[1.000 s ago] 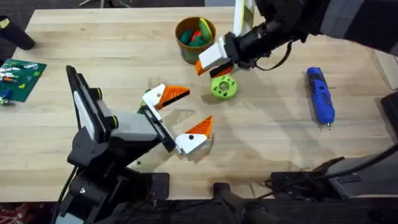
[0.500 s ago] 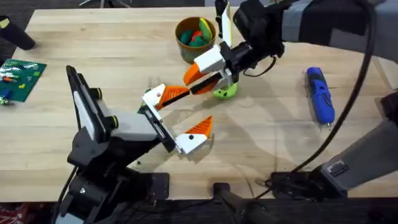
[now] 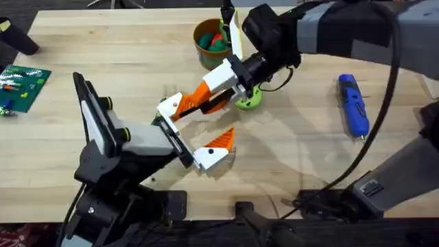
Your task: Pick up the gripper from the table and insert it into the empty holder that is missing its gripper. Then pick up a screw, insert it into the mounting hole, and use the screwdriver to tighten it. Finally, clean up the table by picking up the vegetable and placing it into the bucket.
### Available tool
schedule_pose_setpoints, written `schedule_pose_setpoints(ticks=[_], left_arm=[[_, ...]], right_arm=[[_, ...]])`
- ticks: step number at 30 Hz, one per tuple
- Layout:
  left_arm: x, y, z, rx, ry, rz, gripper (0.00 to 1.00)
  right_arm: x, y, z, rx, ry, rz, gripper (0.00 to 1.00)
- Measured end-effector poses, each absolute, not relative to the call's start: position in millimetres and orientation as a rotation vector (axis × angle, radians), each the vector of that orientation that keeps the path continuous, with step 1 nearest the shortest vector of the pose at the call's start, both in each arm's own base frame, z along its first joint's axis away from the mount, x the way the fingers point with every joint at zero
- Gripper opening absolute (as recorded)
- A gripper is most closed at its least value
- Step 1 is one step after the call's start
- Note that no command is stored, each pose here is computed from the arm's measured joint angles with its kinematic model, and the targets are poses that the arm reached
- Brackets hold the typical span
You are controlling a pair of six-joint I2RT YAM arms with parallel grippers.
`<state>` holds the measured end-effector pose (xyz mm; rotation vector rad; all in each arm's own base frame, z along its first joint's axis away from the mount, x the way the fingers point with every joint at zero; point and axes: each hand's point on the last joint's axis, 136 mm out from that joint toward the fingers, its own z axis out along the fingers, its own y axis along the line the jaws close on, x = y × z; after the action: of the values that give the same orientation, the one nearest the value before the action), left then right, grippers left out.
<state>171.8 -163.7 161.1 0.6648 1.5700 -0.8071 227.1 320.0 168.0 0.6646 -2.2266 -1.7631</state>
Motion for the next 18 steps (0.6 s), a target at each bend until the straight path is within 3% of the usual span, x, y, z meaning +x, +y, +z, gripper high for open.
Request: schedule_pose_setpoints(ticks=[5,13,18], left_arm=[[171.9,-163.7,161.1,0.665,1.570,-0.807,0.982],[172.6,-163.1,161.0,0.657,1.574,-0.806,0.982],[172.9,-162.9,161.0,0.656,1.574,-0.805,0.982]], right_arm=[[231.2,320.4,165.6,0.658,-2.236,-1.765,0.569],[233.1,321.8,167.7,0.652,-2.226,-1.781,0.040],[233.5,322.2,168.2,0.642,-2.218,-1.785,0.020]])
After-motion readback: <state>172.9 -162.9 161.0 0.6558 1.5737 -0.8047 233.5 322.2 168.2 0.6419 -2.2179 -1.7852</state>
